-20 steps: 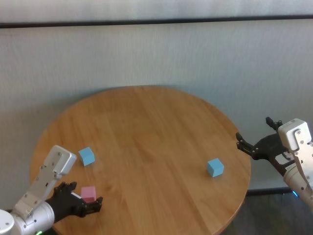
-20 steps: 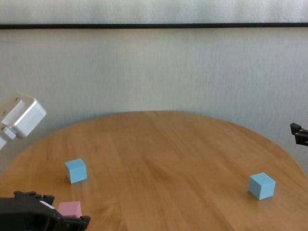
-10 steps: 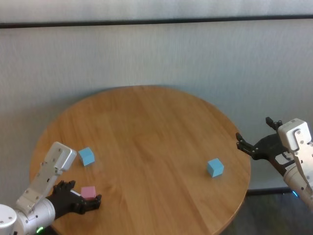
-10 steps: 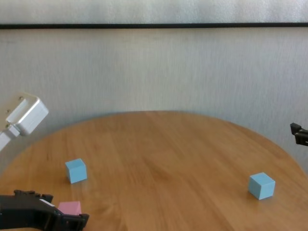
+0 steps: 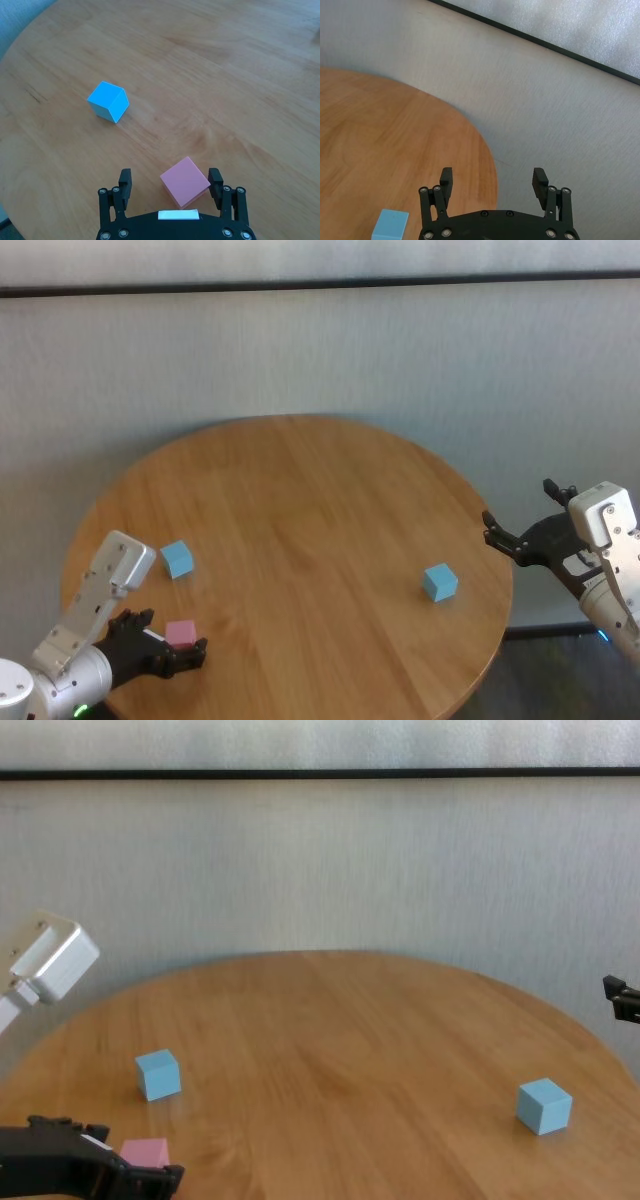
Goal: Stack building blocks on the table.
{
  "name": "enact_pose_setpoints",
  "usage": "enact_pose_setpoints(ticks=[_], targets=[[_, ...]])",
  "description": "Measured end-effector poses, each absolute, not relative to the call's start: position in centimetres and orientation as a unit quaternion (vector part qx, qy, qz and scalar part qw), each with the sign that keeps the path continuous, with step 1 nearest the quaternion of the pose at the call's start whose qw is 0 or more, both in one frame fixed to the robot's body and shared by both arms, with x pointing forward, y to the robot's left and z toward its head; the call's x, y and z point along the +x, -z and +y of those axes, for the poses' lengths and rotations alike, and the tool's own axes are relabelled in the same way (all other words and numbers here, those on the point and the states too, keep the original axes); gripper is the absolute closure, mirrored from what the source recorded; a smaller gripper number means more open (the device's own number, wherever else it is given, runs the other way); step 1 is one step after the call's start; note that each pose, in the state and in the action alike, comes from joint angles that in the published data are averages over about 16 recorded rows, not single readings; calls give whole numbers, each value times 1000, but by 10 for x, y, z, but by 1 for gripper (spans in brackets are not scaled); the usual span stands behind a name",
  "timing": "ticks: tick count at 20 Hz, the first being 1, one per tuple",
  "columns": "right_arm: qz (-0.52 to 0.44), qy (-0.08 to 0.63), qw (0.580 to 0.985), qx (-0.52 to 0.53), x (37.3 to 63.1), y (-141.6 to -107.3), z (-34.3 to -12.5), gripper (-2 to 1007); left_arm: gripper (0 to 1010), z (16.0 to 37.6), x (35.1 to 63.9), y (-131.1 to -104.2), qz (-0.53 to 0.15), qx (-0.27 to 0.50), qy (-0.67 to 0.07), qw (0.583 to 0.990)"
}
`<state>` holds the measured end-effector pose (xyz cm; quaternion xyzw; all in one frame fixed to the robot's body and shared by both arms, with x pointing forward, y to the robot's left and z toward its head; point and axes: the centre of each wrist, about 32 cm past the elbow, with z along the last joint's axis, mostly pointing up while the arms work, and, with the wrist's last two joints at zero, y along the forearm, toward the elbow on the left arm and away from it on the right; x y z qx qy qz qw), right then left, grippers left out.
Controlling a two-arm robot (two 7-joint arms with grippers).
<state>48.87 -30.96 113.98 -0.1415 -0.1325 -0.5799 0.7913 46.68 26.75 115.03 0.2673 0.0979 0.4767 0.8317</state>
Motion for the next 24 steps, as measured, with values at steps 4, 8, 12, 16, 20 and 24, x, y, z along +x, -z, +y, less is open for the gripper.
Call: enact_pose_setpoints(ticks=[4,8,12,16,20,24], targets=[[-132,580,791,-141,489,-1140,-310,1,90,268,467,-1150,98,267,-476,832],[-132,580,791,-141,489,-1140,-310,0,182,268,466,-1150,97,266,-476,832],[-132,580,791,-141,489,-1140,-310,0,294,268,466,-1150,97,266,-476,833],[-132,580,791,-141,489,-1140,-310,0,385,268,466,-1150,97,266,-476,833],[-132,580,791,-141,489,-1140,-310,0,446,268,466,-1150,97,266,-475,833],[-132,580,791,-141,489,-1140,-310,0,469,268,466,-1150,97,266,-475,833]])
